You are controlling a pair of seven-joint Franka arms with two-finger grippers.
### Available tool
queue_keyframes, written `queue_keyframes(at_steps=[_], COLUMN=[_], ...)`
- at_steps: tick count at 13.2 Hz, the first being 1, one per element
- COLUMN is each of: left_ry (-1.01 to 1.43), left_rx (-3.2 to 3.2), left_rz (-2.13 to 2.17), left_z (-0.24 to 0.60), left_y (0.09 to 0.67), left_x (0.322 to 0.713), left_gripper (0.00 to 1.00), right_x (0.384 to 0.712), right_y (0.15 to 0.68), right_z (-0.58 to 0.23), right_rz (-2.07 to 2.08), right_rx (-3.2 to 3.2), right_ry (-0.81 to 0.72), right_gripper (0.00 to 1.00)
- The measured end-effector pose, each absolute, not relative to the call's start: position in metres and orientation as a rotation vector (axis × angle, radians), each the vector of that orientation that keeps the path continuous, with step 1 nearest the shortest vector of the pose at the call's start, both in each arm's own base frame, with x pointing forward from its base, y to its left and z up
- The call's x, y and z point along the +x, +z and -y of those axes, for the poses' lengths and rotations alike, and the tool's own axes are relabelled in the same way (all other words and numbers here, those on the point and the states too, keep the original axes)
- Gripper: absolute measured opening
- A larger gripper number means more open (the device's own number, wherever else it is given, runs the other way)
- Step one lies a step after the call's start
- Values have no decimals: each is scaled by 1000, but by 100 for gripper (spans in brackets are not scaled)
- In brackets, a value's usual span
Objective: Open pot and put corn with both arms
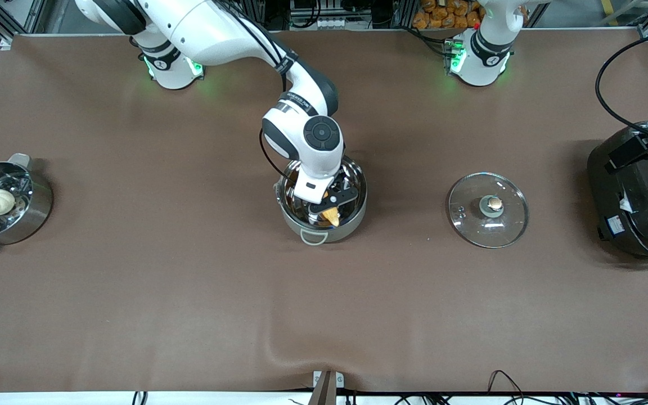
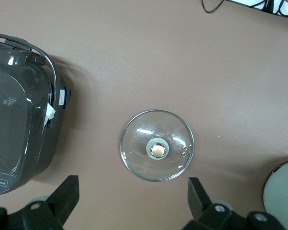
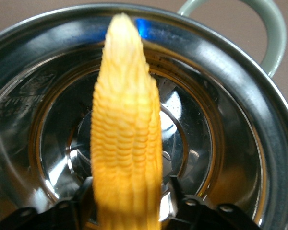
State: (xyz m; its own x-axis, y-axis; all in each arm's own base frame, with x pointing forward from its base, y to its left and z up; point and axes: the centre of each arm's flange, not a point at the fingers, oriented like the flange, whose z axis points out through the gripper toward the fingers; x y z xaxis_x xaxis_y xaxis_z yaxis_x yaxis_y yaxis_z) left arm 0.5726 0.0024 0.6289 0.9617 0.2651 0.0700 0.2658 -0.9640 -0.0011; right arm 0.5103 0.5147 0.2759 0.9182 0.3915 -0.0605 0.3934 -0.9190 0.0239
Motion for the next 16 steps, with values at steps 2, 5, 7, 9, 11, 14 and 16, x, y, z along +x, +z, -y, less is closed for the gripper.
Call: queue_keyframes(at_steps=[2, 5, 7, 9, 11, 14, 16], left_ry=[-108, -102, -92, -85, -84, -78, -75], left_rx=[-3104, -3107, -3108, -3109, -3111, -3119, -3125], left_rz=[399, 380, 372, 364, 347, 299, 246], left_z=[5, 12, 14, 15, 16, 32, 51], left_y=[629, 628, 625, 622, 622, 622, 623], left_x=[573, 572, 574, 575, 575, 574, 572], left_gripper=[100, 100, 100, 100, 100, 100, 100], right_x=[514, 519, 531, 547, 564, 589, 605], right_y=[281, 302, 333, 374, 416, 463, 478], right_z=[-513, -503, -484, -452, -409, -325, -256], right_rz=[-614, -576, -507, -420, -351, -411, -475], right_rx=[3043, 3018, 3037, 3061, 3065, 3059, 3056], right_ry=[-78, -118, -141, -157, -165, -252, -335], right_gripper=[100, 100, 100, 100, 100, 100, 100])
